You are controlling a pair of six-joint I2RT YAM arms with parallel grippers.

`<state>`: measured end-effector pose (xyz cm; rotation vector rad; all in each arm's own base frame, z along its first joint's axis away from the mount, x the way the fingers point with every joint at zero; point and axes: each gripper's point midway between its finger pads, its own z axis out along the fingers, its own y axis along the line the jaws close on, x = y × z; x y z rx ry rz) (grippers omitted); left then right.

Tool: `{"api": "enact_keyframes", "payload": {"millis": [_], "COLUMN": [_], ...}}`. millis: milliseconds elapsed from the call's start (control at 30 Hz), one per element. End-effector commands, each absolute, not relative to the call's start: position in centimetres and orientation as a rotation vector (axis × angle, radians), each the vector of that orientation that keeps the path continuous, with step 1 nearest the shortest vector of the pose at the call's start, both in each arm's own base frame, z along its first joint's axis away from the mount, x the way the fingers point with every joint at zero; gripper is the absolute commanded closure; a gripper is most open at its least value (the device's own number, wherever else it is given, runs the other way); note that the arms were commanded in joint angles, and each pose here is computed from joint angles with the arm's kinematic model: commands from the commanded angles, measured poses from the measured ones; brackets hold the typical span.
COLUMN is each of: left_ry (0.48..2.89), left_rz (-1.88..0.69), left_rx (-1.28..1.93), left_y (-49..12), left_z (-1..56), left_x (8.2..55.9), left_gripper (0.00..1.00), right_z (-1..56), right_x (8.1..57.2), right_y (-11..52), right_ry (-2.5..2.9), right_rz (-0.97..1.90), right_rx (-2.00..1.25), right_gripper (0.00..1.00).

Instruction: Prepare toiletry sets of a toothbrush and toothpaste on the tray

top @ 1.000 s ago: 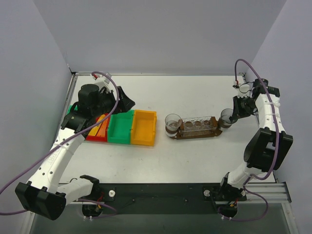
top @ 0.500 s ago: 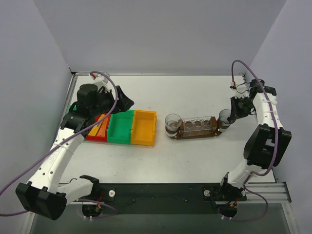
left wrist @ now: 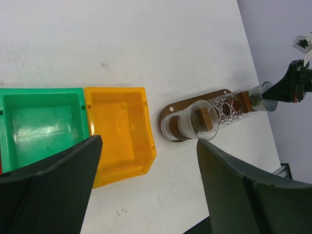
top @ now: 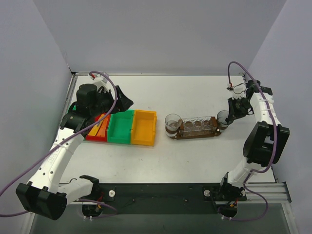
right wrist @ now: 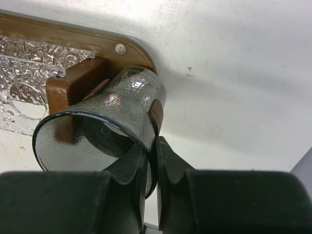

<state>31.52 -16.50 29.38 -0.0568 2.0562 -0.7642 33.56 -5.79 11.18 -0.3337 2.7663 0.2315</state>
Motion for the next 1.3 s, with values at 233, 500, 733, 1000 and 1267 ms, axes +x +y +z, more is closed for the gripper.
{"api": "enact_keyframes", "payload": {"millis": [233,500,733,1000,1267], "left_ry": [2.019,2.017,2.012,2.017,2.014], "left_rz": [-0.785,-0.784,-0.786,-0.788,-0.793], "left_rx": [-0.055,-0.059,-0.062,-0.073,-0.083], "left_y": [-16.6,-16.4,-16.4,-16.2,-16.1], "left_z": [30.3,30.3,30.5,30.2,30.2], "left_x": [31.9,32.0,32.0,32.1,32.1], "left_gripper": [0.11,0.11,0.11,0.11,0.11], "right_z": [10.8,10.3,10.0,9.7,9.6], "right_x": [33.3,33.3,33.3,33.3,33.4], "right_y": [-5.0,-5.0,-5.0,-5.3,-5.4], "right_ry": [2.781,2.798,2.811,2.823,2.828], "right_rz": [0.246,0.244,0.245,0.231,0.224], "right_rx": [-0.372,-0.379,-0.373,-0.367,-0.356], "right_gripper": [1.00,0.98,0.95,0.85,0.77]}}
